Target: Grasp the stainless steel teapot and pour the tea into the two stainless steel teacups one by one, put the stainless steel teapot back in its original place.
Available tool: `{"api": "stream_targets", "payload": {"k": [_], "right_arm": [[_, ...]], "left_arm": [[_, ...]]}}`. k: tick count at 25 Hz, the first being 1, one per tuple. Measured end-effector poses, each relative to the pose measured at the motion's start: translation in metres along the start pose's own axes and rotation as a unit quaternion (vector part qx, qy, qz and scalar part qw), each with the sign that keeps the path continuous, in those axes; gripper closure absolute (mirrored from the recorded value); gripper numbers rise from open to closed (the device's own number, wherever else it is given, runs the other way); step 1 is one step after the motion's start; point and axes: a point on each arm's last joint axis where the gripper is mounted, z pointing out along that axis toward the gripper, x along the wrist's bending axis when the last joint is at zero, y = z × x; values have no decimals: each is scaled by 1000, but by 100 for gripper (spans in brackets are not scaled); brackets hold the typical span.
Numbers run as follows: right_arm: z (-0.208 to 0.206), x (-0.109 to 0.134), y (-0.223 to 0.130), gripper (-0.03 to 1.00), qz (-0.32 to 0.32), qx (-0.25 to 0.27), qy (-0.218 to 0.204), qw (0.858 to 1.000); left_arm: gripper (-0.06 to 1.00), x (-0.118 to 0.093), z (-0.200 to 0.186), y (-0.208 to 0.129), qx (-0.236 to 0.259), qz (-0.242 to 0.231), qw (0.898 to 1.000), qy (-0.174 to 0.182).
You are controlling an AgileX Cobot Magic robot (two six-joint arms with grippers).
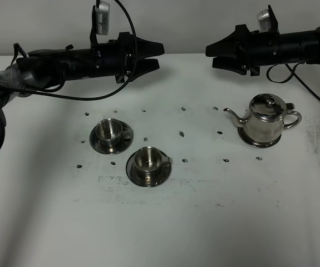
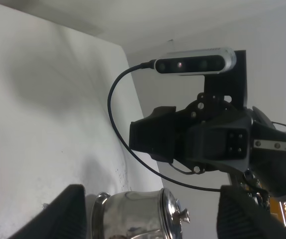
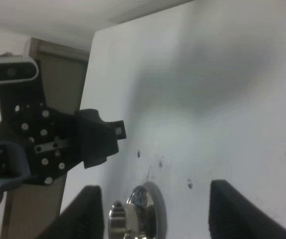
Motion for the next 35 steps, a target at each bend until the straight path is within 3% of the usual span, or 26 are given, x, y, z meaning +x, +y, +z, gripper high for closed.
{"api": "stream_targets", "payload": {"k": [15, 20, 24, 27, 33, 35], "right_arm": [[0, 0, 0, 48, -8, 1, -1, 1000], [-4, 3, 4, 48, -42, 11, -23, 999], [-18, 19, 22, 49, -117, 40, -109, 986], [-32, 34, 37, 52, -170, 50, -197, 964], [-44, 52, 50, 57, -226, 59, -323, 917], [-47, 58, 50, 57, -225, 61, -353, 906]], "left_arm": [[39, 0, 0, 0, 3, 6, 1000, 3], [41, -18, -12, 12, 17, 92, 993, 77], [42, -54, -25, 34, 23, 179, 972, 149], [42, -77, -34, 48, 39, 228, 951, 203], [42, -86, -50, 57, 99, 275, 888, 354], [42, -90, -52, 56, 122, 282, 871, 382]]}}
